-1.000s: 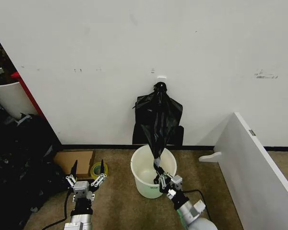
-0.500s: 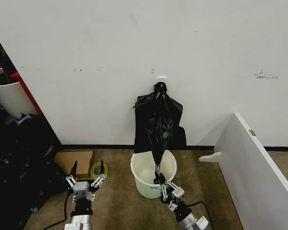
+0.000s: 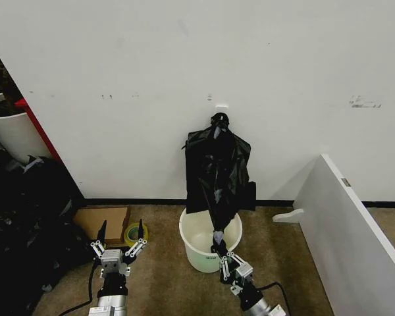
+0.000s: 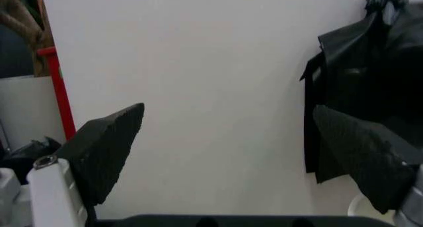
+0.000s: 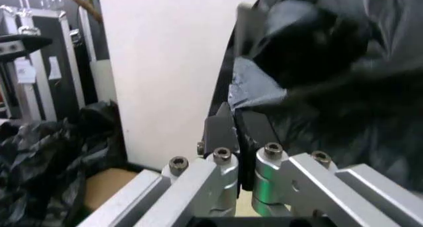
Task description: Place the garbage bag over the trash bin.
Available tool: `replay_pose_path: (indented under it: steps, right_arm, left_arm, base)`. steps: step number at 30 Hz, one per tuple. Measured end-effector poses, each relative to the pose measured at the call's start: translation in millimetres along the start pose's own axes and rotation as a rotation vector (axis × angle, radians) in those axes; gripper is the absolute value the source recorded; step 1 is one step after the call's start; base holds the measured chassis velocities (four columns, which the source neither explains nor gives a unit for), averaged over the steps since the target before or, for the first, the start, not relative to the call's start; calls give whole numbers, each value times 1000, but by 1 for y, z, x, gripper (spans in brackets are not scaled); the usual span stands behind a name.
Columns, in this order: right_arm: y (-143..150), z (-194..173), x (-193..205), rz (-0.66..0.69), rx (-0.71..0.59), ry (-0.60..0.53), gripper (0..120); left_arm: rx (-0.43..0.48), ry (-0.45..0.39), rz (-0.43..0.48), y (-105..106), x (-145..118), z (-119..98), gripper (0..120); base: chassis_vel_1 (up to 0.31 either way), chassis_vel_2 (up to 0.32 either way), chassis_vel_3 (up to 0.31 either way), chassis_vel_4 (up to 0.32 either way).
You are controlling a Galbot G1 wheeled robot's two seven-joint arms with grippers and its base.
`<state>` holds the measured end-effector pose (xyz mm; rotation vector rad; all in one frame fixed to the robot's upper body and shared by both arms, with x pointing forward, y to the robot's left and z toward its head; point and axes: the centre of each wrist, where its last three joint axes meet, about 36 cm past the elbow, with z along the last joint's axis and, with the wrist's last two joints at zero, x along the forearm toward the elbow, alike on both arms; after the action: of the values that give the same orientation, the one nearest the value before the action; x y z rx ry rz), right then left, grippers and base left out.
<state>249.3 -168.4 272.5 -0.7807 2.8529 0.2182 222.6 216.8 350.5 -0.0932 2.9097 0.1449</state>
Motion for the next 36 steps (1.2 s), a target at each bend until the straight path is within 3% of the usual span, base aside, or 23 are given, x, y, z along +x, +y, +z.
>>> replay_pose_path:
  steps: [8,12,15,16,19,24,28,31,34,36]
  right_arm:
    - [-1,-11,-23,15,-2,-32,0]
    - [-1,-13,-31,3,36,-39,0]
    - [5,-11,-36,-8,82,-40,0]
    - [5,-11,-36,-8,82,-40,0]
    - [9,-7,-40,-19,115,-41,0]
    - [9,-4,-47,-25,128,-46,0]
    - [11,0,-57,-31,132,-52,0]
    - [12,1,-59,-29,133,-54,0]
    - [13,4,-65,-20,134,-59,0]
    - [12,4,-65,-18,135,-61,0]
  left_arm:
    - [11,-34,89,6,-14,-24,100]
    - [53,-36,223,14,-30,-50,100]
    - [28,-31,365,30,-49,-72,100]
    - [28,-31,365,30,-49,-72,100]
    - [-12,-14,494,47,-80,-90,100]
    - [-5,40,569,62,-130,-106,100]
    - [-105,92,655,75,-160,-109,100]
    - [-134,117,693,74,-169,-106,100]
    - [-159,156,761,64,-205,-111,100]
    - [-158,158,768,61,-215,-113,100]
  base:
    - [0,0,0,0]
    - [0,0,0,0]
    - [0,0,0,0]
    - [0,0,0,0]
    - [0,0,0,0]
    - [0,0,0,0]
    - [0,0,0,0]
    - [0,0,0,0]
    - [0,0,0,0]
    - [0,0,0,0]
